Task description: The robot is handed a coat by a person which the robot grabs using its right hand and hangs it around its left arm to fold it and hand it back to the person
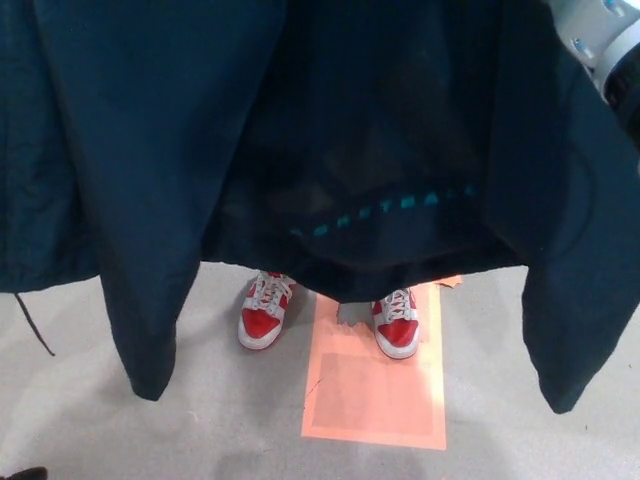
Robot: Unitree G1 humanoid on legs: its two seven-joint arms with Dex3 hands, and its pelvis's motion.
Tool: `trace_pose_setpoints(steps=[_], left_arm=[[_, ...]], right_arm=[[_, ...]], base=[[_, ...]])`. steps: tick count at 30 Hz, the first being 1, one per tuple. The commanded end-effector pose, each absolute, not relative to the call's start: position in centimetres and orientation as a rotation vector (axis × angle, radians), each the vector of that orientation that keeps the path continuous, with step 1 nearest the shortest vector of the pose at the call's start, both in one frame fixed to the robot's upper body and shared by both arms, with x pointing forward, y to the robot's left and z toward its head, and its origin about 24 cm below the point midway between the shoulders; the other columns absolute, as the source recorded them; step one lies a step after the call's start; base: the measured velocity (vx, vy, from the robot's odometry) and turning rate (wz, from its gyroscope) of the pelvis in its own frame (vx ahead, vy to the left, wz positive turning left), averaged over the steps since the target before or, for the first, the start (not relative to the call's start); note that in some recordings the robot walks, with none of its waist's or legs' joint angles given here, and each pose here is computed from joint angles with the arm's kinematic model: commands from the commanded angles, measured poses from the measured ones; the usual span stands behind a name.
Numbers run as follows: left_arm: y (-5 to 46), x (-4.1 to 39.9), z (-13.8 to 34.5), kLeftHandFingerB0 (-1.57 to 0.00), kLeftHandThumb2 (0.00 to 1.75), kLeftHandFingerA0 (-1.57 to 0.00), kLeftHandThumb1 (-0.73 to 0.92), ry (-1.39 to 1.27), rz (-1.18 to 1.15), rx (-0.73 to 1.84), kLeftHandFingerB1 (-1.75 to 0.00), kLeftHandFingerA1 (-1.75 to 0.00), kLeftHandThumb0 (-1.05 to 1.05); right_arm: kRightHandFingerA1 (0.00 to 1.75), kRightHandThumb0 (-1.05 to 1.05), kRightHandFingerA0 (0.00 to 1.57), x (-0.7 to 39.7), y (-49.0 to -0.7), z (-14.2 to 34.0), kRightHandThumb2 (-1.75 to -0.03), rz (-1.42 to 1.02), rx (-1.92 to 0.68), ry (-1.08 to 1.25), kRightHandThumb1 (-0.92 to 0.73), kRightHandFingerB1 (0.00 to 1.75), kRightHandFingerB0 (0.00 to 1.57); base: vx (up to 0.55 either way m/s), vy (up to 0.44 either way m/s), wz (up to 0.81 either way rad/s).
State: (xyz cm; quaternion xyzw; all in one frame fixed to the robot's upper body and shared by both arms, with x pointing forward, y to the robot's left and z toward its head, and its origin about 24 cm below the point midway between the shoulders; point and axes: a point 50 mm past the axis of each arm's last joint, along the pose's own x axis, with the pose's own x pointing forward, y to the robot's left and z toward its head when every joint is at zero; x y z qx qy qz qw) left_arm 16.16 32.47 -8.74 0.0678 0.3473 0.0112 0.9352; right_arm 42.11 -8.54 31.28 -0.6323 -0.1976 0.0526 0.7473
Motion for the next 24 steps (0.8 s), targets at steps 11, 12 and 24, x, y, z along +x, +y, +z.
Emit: trace_pose_setpoints(steps=[11,12,24], left_arm=[[30.7,17.4,-7.5,0.00,1.10,0.00,0.54,0.566,-0.180,0.081,-0.48,-0.47,-0.36],[30.7,17.4,-7.5,0.00,1.10,0.00,0.54,0.563,-0.187,0.078,-0.48,-0.47,-0.36],[26.3,18.0,-5.7,-0.24,0.64,-0.30,0.80,0.436,-0.456,0.032,-0.33,-0.36,-0.72]], right_arm=[[1.56,-0.37,0.92,41.0,-9.9,36.9,-0.72,-0.198,-1.070,-0.670,-0.86,1.38,0.70],[1.56,-0.37,0.92,41.0,-9.9,37.0,-0.72,-0.201,-1.060,-0.671,-0.86,1.38,0.70],[0.85,-0.43,1.23,38.3,-8.6,43.3,-0.67,-0.318,-0.738,-0.830,-0.89,1.23,0.92]], base=[[0.00,0.000,0.00],[0.00,0.000,0.00],[0.00,0.000,0.00]])
